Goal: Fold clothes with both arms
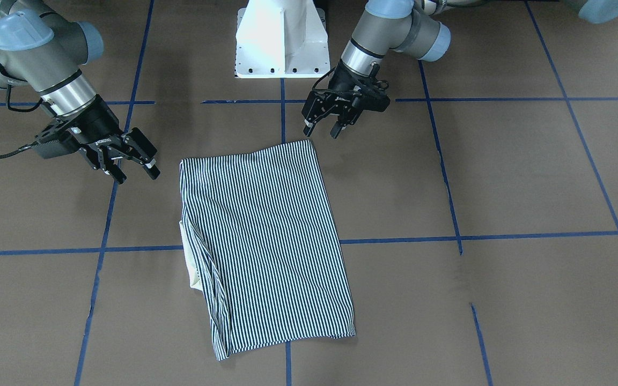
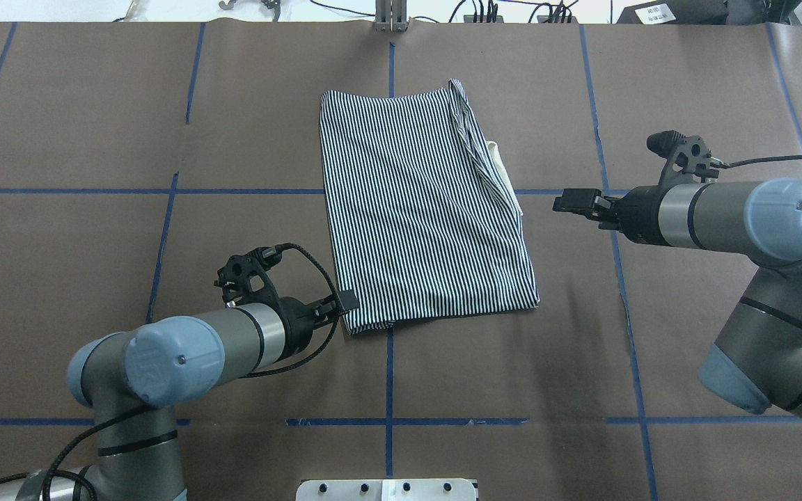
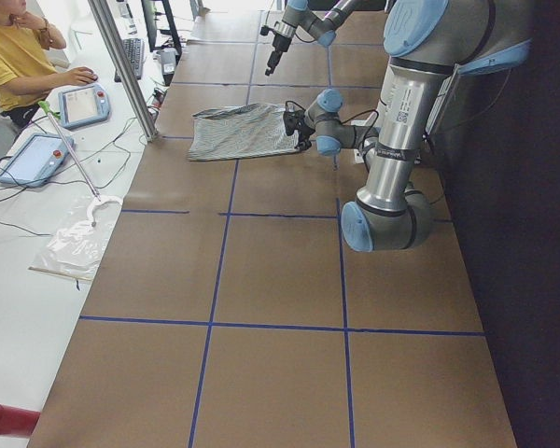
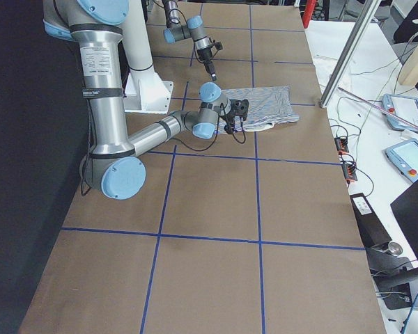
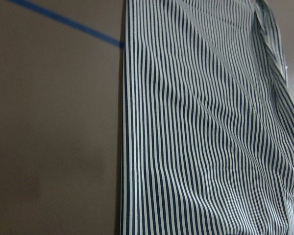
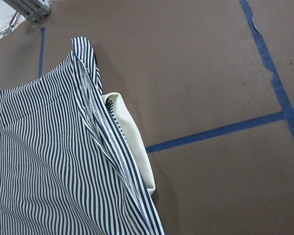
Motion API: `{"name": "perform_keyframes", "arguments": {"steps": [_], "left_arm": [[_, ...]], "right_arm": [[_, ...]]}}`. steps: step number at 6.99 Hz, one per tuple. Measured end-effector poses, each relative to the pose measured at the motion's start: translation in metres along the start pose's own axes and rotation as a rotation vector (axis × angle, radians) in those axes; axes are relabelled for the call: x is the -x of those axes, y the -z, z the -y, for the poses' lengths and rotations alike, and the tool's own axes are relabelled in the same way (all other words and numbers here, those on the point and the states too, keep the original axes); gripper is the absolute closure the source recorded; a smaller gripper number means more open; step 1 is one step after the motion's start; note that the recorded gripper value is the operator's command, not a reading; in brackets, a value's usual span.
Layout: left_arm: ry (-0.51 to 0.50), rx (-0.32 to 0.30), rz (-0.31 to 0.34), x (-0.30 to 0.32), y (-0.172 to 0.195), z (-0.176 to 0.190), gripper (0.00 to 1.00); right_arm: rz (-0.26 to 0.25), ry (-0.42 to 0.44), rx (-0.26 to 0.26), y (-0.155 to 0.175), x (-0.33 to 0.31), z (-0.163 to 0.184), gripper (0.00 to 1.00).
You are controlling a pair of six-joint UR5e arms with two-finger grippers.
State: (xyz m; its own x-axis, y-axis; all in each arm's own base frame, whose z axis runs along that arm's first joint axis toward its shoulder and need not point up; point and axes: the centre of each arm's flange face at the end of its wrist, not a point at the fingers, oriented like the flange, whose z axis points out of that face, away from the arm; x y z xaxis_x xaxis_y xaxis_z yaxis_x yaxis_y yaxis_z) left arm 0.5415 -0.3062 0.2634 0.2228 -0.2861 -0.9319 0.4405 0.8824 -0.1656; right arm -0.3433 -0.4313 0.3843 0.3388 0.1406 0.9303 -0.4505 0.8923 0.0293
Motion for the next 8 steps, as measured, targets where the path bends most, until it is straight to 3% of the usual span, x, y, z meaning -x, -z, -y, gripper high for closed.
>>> {"name": "perform_keyframes", "arguments": {"steps": [3,8], "left_arm": [[0.088,-0.015,0.022,0.005,-0.018,-0.015,0.41],[0.108,-0.03,0.022,-0.002,-0.027,-0.01,0.43]], "right_arm": [[-0.002,-0.006,-0.01,0.0,-0.001,0.001,0.0],[-0.008,-0.006,-0.014,-0.001,-0.003,0.002,0.0]]}}
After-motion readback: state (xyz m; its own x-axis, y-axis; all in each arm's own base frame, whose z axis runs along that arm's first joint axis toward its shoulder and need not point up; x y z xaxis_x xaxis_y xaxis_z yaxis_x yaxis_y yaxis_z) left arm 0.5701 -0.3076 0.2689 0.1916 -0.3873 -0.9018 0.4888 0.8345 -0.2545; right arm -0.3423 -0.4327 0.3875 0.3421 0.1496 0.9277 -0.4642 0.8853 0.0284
